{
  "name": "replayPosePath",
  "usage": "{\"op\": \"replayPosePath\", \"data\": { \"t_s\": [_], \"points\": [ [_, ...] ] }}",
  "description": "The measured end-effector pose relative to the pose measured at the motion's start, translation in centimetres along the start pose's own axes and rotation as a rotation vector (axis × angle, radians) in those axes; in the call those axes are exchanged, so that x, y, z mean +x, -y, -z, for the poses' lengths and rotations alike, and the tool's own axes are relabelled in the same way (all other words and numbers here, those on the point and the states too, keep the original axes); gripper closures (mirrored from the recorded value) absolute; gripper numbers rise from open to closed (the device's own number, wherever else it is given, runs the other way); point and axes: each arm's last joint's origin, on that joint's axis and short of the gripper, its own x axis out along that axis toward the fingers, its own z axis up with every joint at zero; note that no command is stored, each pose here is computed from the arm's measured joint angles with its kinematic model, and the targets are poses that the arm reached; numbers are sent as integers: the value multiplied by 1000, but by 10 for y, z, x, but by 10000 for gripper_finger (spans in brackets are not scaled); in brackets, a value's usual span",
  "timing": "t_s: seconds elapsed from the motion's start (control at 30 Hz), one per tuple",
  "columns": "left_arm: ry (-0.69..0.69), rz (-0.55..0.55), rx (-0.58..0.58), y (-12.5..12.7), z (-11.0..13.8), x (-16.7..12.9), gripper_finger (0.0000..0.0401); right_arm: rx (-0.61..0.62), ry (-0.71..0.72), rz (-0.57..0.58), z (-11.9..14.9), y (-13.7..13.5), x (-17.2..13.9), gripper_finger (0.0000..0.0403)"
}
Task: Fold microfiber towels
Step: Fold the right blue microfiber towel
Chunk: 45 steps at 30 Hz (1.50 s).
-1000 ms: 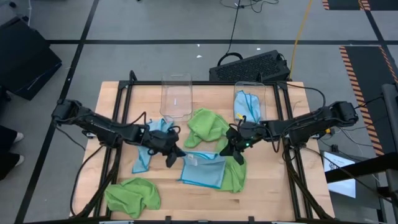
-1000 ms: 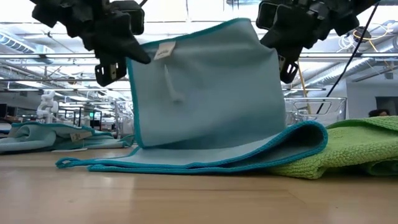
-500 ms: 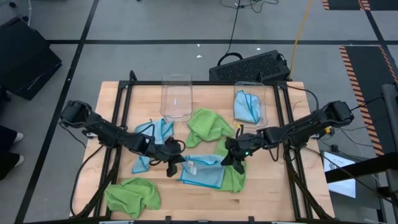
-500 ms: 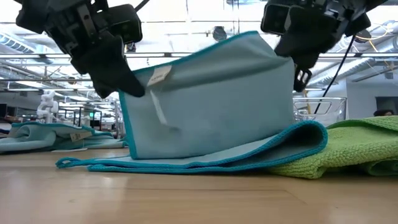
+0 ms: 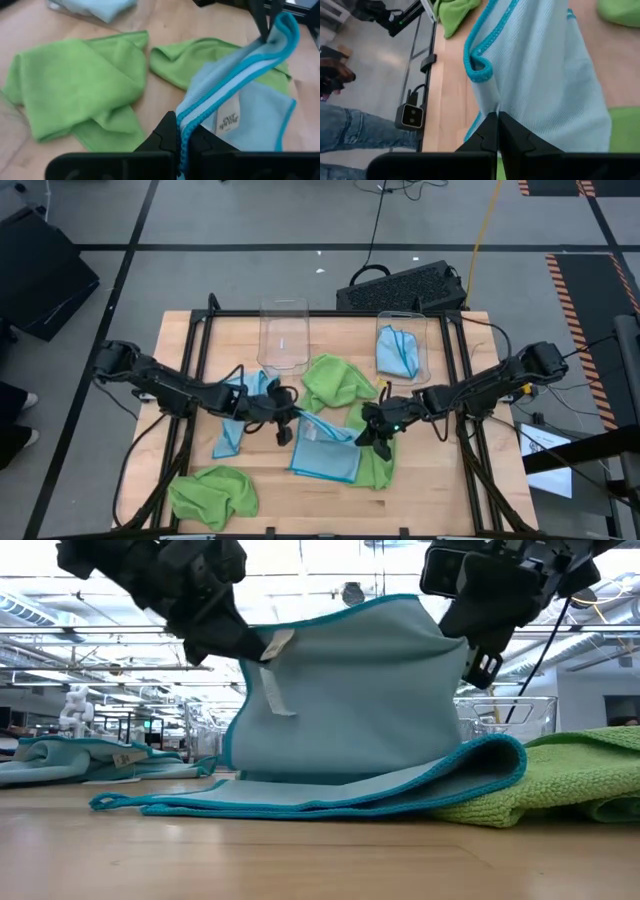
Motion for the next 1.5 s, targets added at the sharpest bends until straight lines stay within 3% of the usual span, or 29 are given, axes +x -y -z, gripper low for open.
{"op": "replayPosePath", "data": {
  "t_s": [0.33, 0.7, 0.97, 1.3, 1.5],
  "points": [
    [-54, 102, 8, 8, 4, -1, 396, -1, -19, -10, 8, -9, 1, 403],
    [-149, 136, 68, 24, 21, -9, 398, 10, -7, 4, 12, -13, 4, 403],
    [-215, 162, 75, 33, 38, 6, 397, 27, -40, -6, 19, -18, 7, 403],
    [-223, 126, 76, 32, 43, 12, 396, 97, -38, -80, 34, -25, 38, 403],
    [-235, 173, 91, 34, 43, 12, 395, 103, -67, -65, 42, -23, 45, 403]
  ]
}}
